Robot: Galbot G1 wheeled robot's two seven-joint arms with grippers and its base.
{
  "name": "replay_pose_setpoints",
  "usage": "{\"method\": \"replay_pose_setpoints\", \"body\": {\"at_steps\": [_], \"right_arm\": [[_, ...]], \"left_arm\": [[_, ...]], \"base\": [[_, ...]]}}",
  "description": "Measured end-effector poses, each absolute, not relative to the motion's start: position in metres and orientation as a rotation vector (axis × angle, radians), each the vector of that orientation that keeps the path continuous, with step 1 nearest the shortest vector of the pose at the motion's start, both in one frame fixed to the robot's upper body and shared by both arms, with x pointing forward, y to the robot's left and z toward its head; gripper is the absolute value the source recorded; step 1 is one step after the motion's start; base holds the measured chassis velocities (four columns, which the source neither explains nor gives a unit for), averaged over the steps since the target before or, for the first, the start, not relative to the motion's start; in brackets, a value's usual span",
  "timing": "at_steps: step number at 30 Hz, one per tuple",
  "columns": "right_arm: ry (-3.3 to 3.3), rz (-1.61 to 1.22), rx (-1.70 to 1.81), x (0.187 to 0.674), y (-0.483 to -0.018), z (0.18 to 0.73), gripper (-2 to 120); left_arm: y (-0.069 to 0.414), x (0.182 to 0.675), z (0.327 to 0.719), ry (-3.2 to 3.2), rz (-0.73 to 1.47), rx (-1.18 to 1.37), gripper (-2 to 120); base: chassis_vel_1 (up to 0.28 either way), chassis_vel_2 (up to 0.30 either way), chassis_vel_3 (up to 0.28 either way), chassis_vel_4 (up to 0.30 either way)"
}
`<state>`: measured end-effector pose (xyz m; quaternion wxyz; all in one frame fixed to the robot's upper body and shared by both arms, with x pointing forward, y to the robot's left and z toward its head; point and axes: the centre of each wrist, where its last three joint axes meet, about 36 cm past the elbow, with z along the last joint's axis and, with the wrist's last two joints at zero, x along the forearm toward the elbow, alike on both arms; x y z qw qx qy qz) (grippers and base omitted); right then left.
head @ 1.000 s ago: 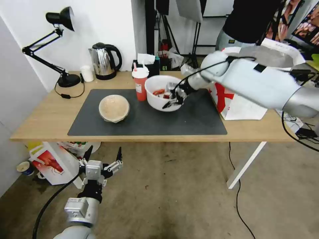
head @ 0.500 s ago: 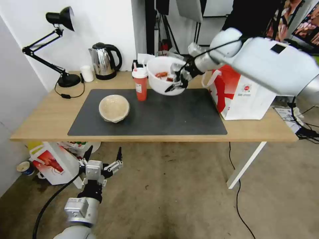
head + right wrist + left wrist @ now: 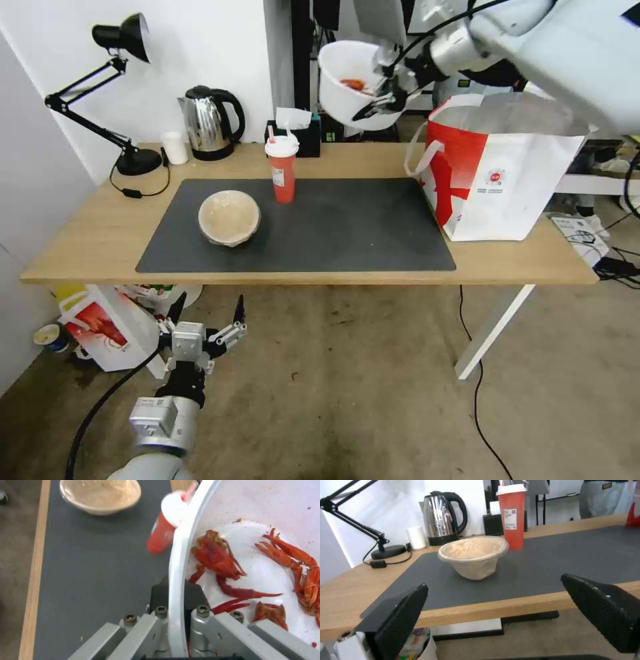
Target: Pick up the trash from the table and place it into the takeout bag.
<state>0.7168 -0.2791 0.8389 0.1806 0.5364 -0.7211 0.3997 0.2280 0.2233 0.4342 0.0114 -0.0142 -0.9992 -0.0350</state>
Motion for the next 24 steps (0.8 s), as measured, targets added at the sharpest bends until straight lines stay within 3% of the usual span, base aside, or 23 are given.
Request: {"method": "replay_pose_setpoints", "body": {"at_steps": [24], "right_arm": [[-2.181,0.981,1.209,0.713,-0.425,0.82,0]], "left_arm": [[0.223,0.228,0.434,-3.117,-0.109,-0.044,100]], "base": [[0.0,0.0,0.0,0.0]]}}
